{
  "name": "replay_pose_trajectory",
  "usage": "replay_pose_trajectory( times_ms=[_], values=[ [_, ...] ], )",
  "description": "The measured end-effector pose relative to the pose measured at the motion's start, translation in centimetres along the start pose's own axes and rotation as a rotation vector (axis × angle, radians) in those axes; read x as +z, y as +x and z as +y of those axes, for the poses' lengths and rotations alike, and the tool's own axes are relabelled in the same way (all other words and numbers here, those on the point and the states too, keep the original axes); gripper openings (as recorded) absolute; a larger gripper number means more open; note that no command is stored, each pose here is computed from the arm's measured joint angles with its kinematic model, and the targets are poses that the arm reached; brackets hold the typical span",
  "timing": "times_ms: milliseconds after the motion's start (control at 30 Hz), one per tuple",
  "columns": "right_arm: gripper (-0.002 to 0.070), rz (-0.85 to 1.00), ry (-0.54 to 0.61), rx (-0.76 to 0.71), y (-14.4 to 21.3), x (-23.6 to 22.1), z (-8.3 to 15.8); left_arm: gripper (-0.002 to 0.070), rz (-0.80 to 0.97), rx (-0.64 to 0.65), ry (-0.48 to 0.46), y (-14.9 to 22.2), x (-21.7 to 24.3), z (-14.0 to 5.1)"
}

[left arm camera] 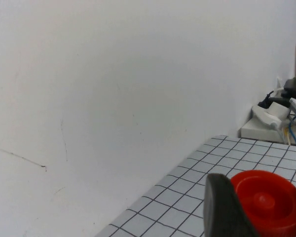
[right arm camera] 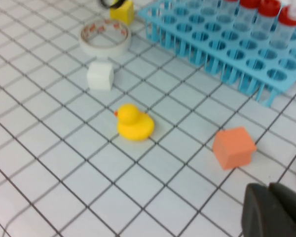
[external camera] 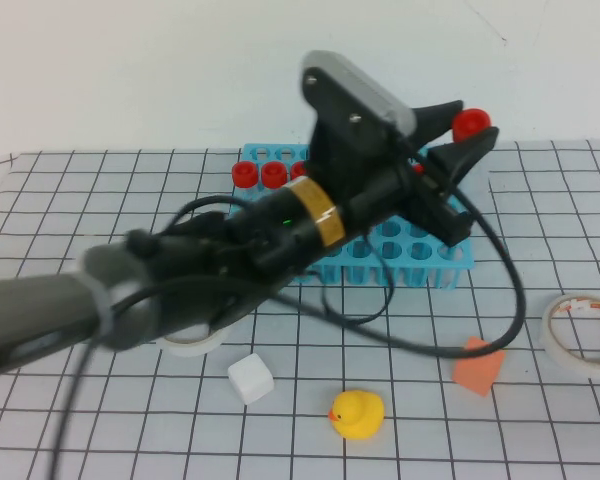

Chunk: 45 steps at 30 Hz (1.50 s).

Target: Place the test tubes

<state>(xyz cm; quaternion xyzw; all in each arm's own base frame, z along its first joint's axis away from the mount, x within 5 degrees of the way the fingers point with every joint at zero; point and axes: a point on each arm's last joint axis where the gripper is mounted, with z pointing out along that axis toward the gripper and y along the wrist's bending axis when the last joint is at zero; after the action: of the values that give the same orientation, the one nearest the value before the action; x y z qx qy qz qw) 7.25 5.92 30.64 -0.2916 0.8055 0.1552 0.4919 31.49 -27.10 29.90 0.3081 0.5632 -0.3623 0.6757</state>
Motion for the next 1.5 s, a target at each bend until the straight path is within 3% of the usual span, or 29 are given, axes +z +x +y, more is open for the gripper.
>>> replay_pose_trajectory(
  times_ms=[300, 667, 1500],
  values=[
    [-0.0001, 0.05, 0.002, -0.029, 1.7, 0.9, 0.1, 0.0266, 0.008, 0.053, 0.007, 3.8, 4.4, 1.8],
    [-0.0001, 0.047, 0.008, -0.038, 1.6, 0.9, 0.0, 0.0266, 0.092, 0.024, -0.154, 6.9, 6.2, 4.5],
    [-0.0001, 0.045, 0.014, -0.042, 1.6, 0.9, 0.0, 0.0266, 0.108, 0.028, -0.175, 10.0, 6.5, 5.0]
  ],
)
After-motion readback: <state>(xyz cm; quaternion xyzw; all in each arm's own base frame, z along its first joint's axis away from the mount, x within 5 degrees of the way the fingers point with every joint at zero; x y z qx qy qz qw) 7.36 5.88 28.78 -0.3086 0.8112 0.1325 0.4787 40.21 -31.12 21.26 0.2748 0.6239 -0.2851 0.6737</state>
